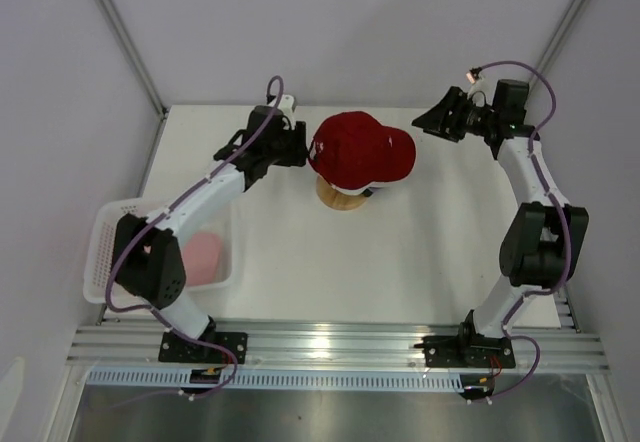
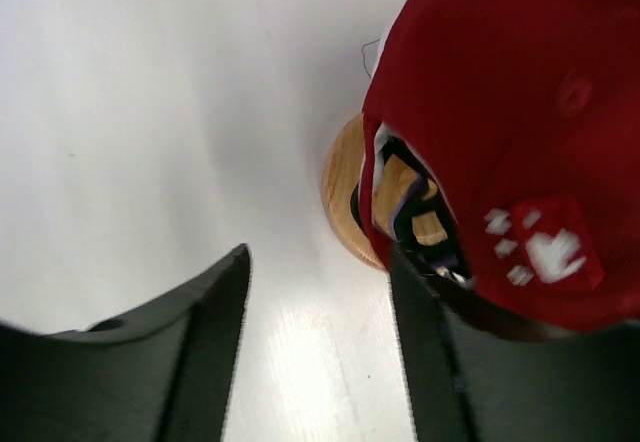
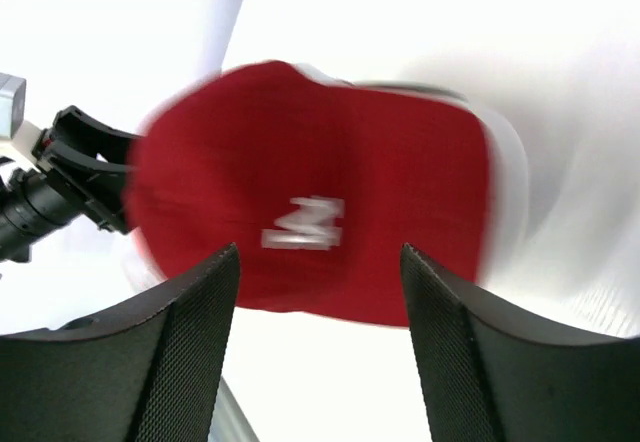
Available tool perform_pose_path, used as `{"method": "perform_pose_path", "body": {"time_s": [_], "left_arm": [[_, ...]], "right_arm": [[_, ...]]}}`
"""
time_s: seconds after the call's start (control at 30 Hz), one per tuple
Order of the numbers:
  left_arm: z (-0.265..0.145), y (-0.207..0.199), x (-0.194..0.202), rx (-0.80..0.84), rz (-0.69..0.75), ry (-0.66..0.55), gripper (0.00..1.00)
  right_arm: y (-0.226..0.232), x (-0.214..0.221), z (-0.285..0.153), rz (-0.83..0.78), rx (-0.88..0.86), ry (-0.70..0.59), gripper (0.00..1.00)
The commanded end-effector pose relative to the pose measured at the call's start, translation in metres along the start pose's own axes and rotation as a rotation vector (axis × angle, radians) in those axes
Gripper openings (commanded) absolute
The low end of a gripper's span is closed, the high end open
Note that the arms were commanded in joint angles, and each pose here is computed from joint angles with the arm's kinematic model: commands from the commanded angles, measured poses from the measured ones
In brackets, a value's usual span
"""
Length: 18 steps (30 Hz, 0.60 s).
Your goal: Stack the hats
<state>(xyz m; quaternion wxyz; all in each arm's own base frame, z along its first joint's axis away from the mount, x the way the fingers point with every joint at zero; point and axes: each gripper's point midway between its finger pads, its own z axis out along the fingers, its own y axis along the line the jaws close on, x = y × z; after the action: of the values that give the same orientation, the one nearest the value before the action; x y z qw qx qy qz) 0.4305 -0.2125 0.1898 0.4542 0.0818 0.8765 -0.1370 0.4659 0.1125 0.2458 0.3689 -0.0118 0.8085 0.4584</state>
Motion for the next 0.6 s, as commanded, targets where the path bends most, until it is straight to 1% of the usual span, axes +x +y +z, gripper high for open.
{"method": "perform_pose_path", "body": {"time_s": [0.0, 0.03, 0.1, 0.13, 0.2, 0.23, 0.3, 0.33, 0.37, 0.4, 0.43, 0.47, 0.5, 0.53, 0.57], "left_arm": [[-0.049, 0.006, -0.04, 0.014, 0.001, -0.119, 0.64], [-0.054, 0.005, -0.042, 0.037, -0.008, -0.126, 0.75], [-0.072, 0.008, -0.055, 0.068, -0.037, -0.171, 0.8], [-0.076, 0.008, -0.055, 0.09, -0.048, -0.174, 0.81], [-0.092, 0.013, -0.065, 0.096, -0.072, -0.215, 0.82], [-0.096, 0.014, -0.061, 0.095, -0.073, -0.212, 0.83], [-0.112, 0.023, -0.063, 0.053, -0.076, -0.245, 0.84], [-0.116, 0.03, -0.057, 0.024, -0.082, -0.237, 0.84], [-0.119, 0.045, -0.053, -0.044, -0.105, -0.243, 0.85], [-0.125, 0.053, -0.051, -0.073, -0.125, -0.25, 0.86], [-0.135, 0.06, -0.046, -0.098, -0.165, -0.255, 0.86], [-0.14, 0.081, -0.04, -0.17, -0.204, -0.261, 0.87], [-0.145, 0.091, -0.036, -0.204, -0.236, -0.267, 0.87], [-0.161, 0.098, -0.038, -0.22, -0.283, -0.306, 0.87], [-0.162, 0.116, -0.02, -0.268, -0.328, -0.288, 0.87]], "right_arm": [[0.04, -0.02, -0.024, -0.127, 0.023, -0.066, 0.69], [0.052, -0.019, -0.027, -0.151, 0.009, -0.071, 0.7], [0.058, -0.017, -0.027, -0.172, 0.017, -0.069, 0.72], [0.064, -0.016, -0.027, -0.188, 0.02, -0.066, 0.73], [0.064, -0.017, -0.027, -0.205, 0.045, -0.07, 0.73], [0.063, -0.017, -0.027, -0.204, 0.047, -0.072, 0.73], [0.068, -0.017, -0.025, -0.203, 0.02, -0.076, 0.73], [0.073, -0.016, -0.023, -0.208, -0.007, -0.073, 0.73], [0.078, -0.016, -0.018, -0.217, -0.025, -0.077, 0.73], [0.079, -0.019, -0.018, -0.225, -0.027, -0.085, 0.73], [0.088, -0.013, -0.008, -0.245, -0.043, -0.069, 0.73], [0.099, -0.004, 0.004, -0.264, -0.067, -0.043, 0.73], [0.111, -0.007, 0.01, -0.312, -0.081, -0.044, 0.73], [0.115, -0.01, 0.017, -0.34, -0.06, -0.051, 0.74], [0.127, 0.006, 0.03, -0.353, -0.059, 0.002, 0.74]]}}
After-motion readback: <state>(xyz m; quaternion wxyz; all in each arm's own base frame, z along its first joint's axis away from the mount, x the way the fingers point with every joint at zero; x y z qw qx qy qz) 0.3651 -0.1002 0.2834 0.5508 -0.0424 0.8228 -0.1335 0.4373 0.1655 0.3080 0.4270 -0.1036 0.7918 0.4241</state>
